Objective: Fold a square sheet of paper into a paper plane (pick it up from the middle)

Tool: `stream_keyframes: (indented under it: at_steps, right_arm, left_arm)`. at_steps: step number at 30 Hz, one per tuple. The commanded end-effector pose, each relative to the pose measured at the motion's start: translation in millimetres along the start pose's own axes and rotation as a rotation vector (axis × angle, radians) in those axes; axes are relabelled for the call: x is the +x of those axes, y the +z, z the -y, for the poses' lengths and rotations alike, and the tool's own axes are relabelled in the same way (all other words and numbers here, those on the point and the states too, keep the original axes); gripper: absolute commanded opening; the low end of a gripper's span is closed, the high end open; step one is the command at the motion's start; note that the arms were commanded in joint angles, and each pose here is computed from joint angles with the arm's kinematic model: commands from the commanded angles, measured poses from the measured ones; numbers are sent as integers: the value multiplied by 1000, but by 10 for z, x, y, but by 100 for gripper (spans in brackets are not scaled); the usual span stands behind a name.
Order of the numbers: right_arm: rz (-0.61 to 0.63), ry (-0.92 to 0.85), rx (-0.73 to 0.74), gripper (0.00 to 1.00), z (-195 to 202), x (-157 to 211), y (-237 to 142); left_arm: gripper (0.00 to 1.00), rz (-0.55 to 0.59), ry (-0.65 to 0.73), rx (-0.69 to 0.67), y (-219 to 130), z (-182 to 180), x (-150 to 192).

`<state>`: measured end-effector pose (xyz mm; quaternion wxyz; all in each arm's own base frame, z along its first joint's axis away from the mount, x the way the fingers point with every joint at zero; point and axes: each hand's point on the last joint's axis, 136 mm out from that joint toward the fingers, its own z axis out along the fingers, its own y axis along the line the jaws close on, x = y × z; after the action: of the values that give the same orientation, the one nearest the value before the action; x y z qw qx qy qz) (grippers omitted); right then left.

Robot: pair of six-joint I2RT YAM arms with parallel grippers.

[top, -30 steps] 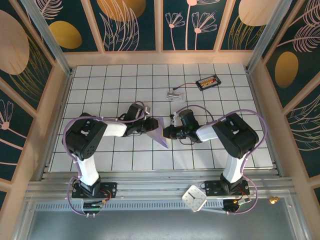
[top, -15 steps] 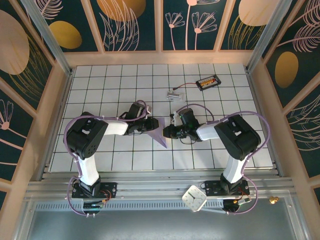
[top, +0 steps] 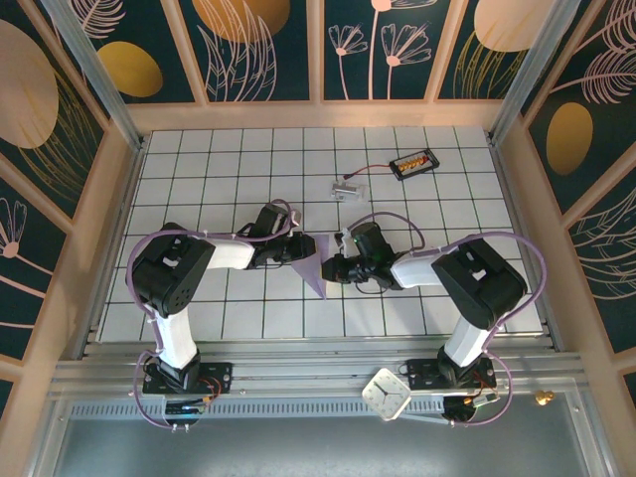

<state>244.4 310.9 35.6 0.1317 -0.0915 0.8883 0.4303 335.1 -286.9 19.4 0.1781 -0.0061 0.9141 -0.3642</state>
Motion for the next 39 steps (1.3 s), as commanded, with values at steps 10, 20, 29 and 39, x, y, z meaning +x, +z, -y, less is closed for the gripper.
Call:
stream_keyframes:
  at_steps: [10, 20, 29, 39]
  right_arm:
    - [22, 17, 23, 18, -31, 59, -80]
    - [-2, 15, 58, 21, -42, 225, -13]
    - [5, 25, 100, 11, 74, 254, -33]
    - [5, 119, 42, 6, 145, 358, -42]
  left_arm:
    - [25, -78, -65, -203, 21, -596, 372]
    - [25, -77, -63, -204, 17, -601, 370]
    - [24, -72, -57, -205, 3, -586, 353]
    - [24, -71, -56, -210, 7, -603, 361]
